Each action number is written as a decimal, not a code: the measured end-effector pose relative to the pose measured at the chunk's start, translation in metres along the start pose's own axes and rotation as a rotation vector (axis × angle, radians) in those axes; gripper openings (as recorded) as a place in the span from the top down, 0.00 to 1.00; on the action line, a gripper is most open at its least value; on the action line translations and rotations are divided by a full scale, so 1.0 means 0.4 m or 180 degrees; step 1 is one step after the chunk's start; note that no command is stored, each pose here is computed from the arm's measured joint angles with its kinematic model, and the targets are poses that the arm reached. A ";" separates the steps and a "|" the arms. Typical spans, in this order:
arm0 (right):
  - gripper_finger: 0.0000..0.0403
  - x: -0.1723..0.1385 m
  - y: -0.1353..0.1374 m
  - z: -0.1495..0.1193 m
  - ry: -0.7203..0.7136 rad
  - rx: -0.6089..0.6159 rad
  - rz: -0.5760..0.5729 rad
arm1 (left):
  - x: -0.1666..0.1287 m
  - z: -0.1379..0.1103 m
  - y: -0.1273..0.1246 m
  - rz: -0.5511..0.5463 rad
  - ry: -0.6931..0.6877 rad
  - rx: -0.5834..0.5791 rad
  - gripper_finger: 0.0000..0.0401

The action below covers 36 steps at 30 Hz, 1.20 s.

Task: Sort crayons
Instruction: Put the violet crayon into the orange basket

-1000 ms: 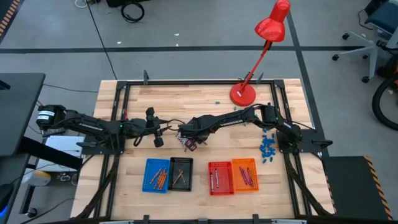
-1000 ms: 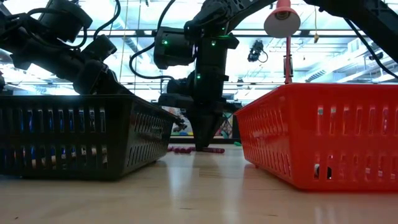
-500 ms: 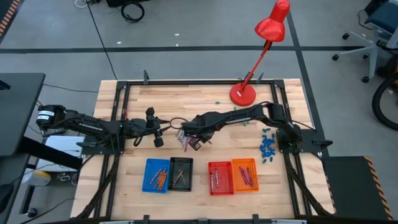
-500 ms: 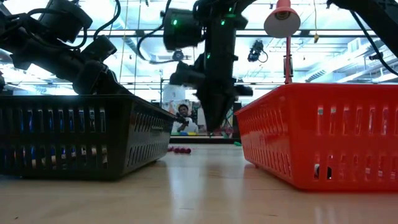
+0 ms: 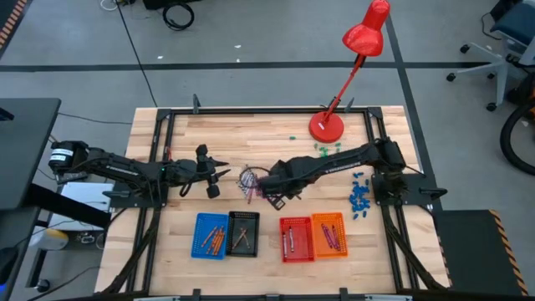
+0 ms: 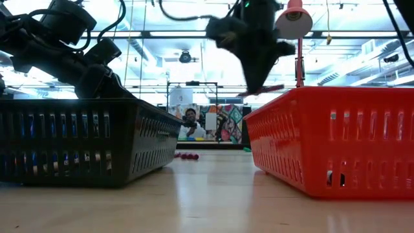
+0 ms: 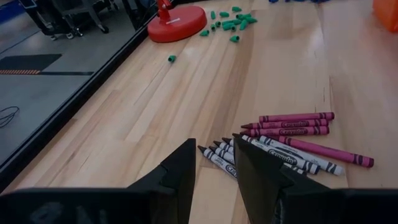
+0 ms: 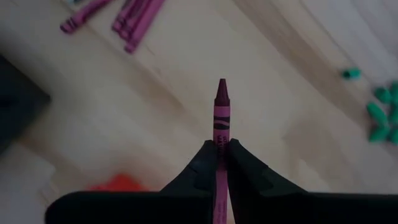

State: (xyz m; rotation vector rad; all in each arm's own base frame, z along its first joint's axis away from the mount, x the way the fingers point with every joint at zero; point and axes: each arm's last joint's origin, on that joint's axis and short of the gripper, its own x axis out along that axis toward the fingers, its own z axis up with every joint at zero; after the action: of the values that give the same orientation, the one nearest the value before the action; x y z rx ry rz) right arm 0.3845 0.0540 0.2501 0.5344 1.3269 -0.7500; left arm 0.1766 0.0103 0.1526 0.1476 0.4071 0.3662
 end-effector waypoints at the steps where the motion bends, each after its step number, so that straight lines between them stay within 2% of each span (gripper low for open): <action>1: 0.92 -0.007 0.002 -0.012 0.0014 0.0017 -0.0023 | 0.000 0.000 0.000 0.0000 0.0000 0.0000 0.70; 8: 0.92 -0.028 0.029 -0.102 0.0106 0.0189 -0.0212 | 0.000 0.000 0.000 0.0001 -0.0001 0.0001 0.70; 19: 0.92 -0.058 0.074 -0.242 0.0072 0.0634 -0.0300 | 0.000 0.000 0.000 0.0001 -0.0005 0.0010 0.70; 31: 0.92 -0.082 0.095 -0.359 0.0115 0.1049 -0.0346 | 0.000 0.001 0.000 0.0002 -0.0007 0.0007 0.70; 36: 0.92 -0.051 0.089 -0.396 0.0245 0.1146 -0.0515 | 0.000 0.001 0.000 0.0002 -0.0008 0.0006 0.70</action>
State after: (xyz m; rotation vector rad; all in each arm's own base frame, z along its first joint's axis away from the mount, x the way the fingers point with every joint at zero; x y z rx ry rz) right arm 0.3052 0.1967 0.2391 0.7535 1.3235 -1.1226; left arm 0.1767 0.0103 0.1529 0.1502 0.4051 0.3661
